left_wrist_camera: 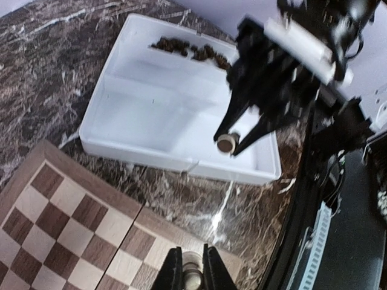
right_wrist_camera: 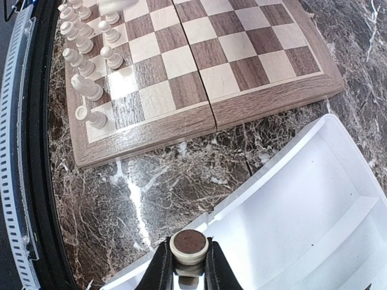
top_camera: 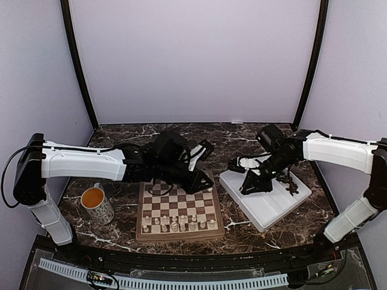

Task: Set up the chess pieces on the board
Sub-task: Pick up the pawn from the chess pile, then place the pawn at g2.

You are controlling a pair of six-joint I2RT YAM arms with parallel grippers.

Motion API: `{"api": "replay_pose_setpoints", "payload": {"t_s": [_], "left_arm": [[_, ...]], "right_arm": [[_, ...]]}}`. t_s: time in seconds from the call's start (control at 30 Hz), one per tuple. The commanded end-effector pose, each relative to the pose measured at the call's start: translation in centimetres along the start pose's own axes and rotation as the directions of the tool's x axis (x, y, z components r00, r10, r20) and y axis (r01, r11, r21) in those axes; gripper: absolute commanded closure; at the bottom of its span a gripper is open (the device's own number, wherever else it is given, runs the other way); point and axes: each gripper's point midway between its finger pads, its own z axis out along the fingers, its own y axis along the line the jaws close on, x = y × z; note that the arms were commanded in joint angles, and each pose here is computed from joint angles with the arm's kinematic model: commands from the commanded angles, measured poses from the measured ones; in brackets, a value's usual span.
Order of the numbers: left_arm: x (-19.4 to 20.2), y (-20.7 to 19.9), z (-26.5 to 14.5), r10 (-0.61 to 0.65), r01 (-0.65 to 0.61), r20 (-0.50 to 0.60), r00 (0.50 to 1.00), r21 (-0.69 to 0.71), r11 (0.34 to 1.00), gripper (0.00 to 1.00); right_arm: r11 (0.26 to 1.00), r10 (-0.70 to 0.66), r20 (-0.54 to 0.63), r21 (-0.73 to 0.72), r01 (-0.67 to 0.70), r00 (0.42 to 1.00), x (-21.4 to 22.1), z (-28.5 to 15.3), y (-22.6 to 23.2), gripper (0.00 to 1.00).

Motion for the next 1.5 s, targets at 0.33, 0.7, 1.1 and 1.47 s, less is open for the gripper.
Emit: {"api": "replay_pose_setpoints", "payload": {"t_s": [0.33,0.7,1.1,1.47], "left_arm": [[8.8,0.6,2.4,0.173,-0.207,-0.356,0.918,-0.060,0.976,0.96],[10.5,1.3,3.5,0.199,-0.254,-0.431,0.880,-0.075,0.964,0.96],[11.1,0.8,3.9,0.192,-0.238,-0.442,0.876,-0.050,0.970,0.96],[12.0,1.2,4.0,0.178,-0.235,-0.465,0.867,-0.066,0.970,0.91]], "right_arm": [[0.998,0.011,0.030,0.054,-0.012,0.999,-0.6,-0.3,-1.3,0.88],[0.998,0.008,0.027,0.069,-0.010,1.000,-0.4,-0.3,-1.4,0.88],[0.998,0.008,0.022,0.061,-0.010,1.000,-0.4,-0.1,-1.5,0.88],[0.998,0.009,0.020,0.062,-0.011,1.000,-0.5,-0.1,-1.6,0.88]]}}
